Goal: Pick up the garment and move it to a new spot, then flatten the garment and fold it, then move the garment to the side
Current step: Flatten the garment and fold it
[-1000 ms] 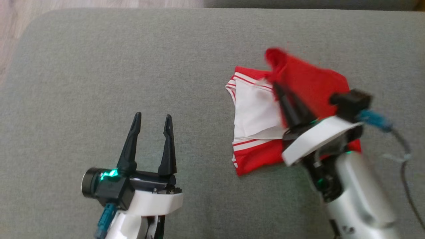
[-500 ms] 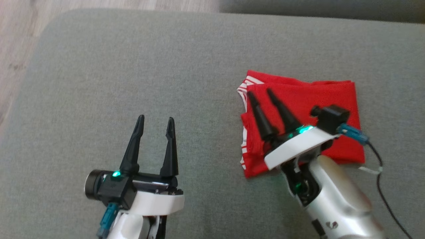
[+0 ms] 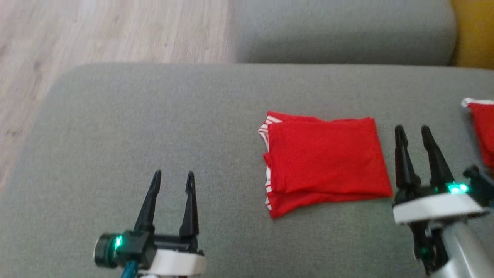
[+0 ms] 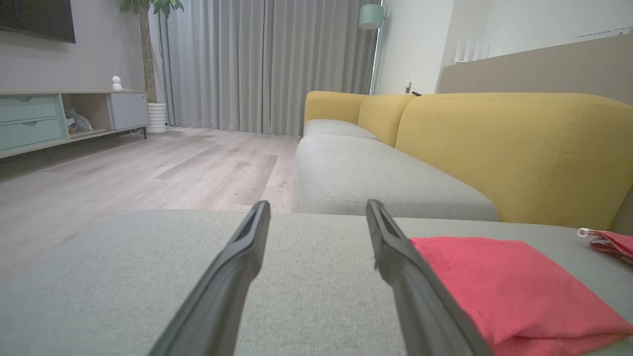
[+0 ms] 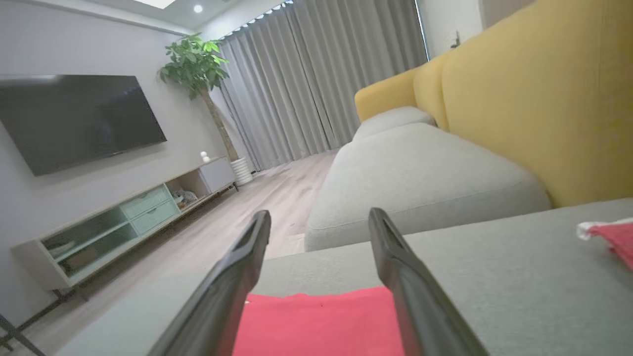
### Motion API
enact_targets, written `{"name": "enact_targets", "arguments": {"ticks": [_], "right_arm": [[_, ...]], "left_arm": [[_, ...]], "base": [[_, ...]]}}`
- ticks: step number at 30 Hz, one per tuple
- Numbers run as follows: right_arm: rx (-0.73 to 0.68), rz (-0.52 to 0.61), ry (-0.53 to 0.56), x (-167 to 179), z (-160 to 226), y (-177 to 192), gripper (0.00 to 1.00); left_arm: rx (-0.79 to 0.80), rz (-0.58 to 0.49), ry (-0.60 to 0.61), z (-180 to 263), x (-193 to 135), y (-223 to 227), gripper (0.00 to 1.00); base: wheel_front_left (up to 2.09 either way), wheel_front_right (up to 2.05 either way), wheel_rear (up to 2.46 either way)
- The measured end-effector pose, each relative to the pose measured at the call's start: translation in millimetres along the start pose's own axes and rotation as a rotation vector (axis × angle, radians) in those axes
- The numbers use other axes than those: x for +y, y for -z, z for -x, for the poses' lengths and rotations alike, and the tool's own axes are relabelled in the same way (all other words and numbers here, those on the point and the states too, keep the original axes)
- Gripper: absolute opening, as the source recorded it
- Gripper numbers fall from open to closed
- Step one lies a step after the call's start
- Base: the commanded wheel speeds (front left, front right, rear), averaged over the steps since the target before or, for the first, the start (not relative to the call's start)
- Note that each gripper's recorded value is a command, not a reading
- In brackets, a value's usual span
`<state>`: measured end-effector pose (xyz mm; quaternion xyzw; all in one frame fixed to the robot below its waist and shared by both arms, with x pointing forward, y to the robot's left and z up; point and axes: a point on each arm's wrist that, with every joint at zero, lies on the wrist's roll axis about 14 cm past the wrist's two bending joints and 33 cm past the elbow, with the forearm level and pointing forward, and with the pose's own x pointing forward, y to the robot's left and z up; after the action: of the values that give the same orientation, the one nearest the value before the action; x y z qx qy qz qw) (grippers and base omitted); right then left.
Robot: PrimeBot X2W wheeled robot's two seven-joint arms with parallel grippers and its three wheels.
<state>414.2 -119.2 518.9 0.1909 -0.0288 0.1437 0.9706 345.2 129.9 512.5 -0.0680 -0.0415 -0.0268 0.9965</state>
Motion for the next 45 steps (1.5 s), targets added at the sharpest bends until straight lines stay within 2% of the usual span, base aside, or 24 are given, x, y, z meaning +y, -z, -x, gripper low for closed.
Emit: {"name": "enact_targets", "arguments": {"ticks": [4, 8, 12, 20, 45], "right_arm": [[-0.014, 0.11, 0.009, 0.7, 31.1, -6.3, 1.0], [0.016, 0.144, 0.021, 7.4, 60.8, 6.2, 1.0], [0.063, 0.231, 0.006, 12.4, 80.4, 19.8, 1.0], [0.148, 0.237, 0.037, 13.8, 111.3, 49.1, 1.0], [0.141, 0.233, 0.069, 8.7, 113.9, 48.4, 1.0]], "left_arm": [[0.015, 0.006, 0.0, 18.2, -0.1, 4.7, 1.0], [0.029, 0.002, -0.013, 33.6, 3.6, 10.0, 1.0], [0.022, -0.009, -0.016, 38.6, 5.8, 8.4, 1.0], [0.055, -0.039, -0.045, 54.3, 14.4, 19.9, 1.0], [0.039, 0.016, 0.008, 58.1, 6.0, 15.4, 1.0]], "base": [[0.0, 0.0, 0.0], [0.0, 0.0, 0.0], [0.0, 0.0, 0.0], [0.0, 0.0, 0.0], [0.0, 0.0, 0.0]]}}
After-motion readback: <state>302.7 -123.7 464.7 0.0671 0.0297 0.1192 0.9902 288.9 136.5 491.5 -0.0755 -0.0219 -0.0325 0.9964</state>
